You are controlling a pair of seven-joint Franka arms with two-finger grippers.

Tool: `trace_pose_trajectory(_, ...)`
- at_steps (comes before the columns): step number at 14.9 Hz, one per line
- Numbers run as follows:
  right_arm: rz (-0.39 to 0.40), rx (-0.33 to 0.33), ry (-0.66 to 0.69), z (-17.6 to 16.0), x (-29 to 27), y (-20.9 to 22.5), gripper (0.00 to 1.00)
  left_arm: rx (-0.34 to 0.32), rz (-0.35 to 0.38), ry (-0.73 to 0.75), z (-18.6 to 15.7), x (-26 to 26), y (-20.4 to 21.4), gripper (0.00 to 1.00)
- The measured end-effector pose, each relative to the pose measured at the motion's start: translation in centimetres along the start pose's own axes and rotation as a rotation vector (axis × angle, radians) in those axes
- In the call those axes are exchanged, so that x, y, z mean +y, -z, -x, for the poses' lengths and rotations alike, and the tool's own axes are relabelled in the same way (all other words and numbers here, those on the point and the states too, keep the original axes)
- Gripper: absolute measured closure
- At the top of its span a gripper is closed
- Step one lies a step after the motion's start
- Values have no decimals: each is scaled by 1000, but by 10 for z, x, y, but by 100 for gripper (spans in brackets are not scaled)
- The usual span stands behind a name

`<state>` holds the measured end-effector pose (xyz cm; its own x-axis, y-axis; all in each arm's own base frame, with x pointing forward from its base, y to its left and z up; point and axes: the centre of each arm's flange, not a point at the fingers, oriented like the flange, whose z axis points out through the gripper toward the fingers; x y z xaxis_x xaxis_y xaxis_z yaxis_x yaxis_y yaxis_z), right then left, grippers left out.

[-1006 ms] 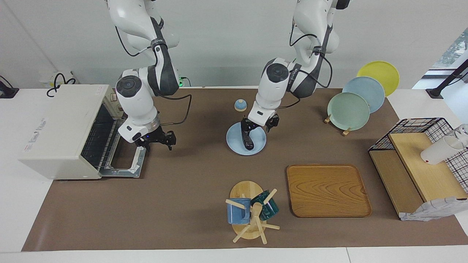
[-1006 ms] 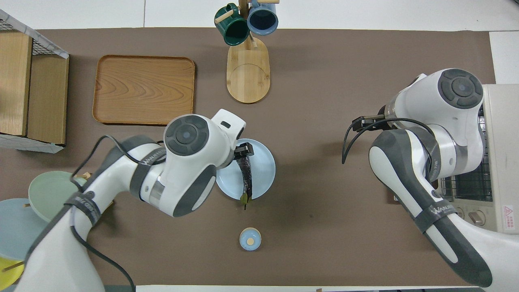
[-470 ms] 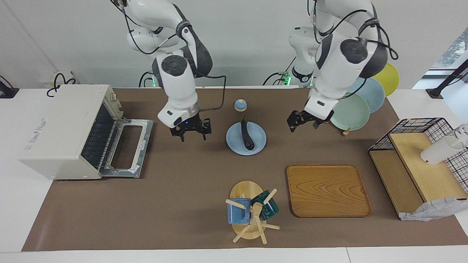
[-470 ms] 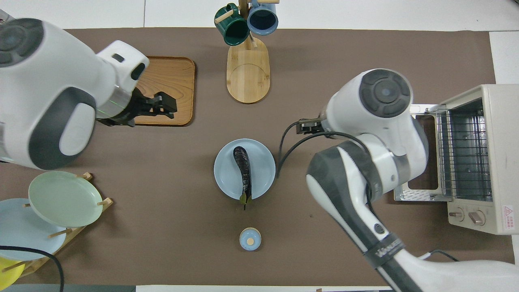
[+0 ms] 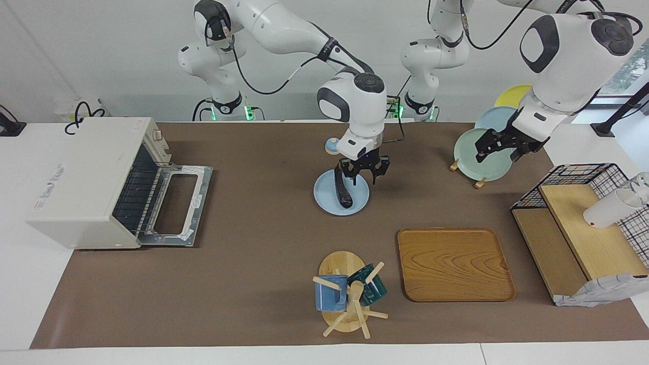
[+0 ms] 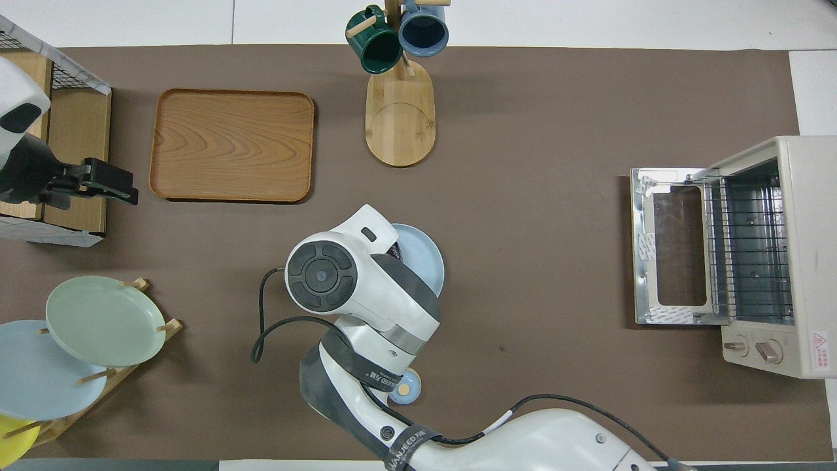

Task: Put eggplant into oven
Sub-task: 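Grasp the eggplant on the plate with the right gripper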

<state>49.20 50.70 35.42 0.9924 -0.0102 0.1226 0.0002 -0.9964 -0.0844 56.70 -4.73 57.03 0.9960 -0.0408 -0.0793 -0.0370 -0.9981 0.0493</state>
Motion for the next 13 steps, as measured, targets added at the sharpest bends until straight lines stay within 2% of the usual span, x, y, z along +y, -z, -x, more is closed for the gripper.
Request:
trace_pose_trajectory(4,-22,10,10,9,-1,-20,41,-19,-7,-8,14,5,-8,0)
trace_pose_trajectory(9,-7,-12,32,29,0,-41,41,11,-9,-19,22,13,9,0)
trace_pose_trajectory(13,-7,-14,34,33,3,-48,43,2,-11,-16,36,12,22,0)
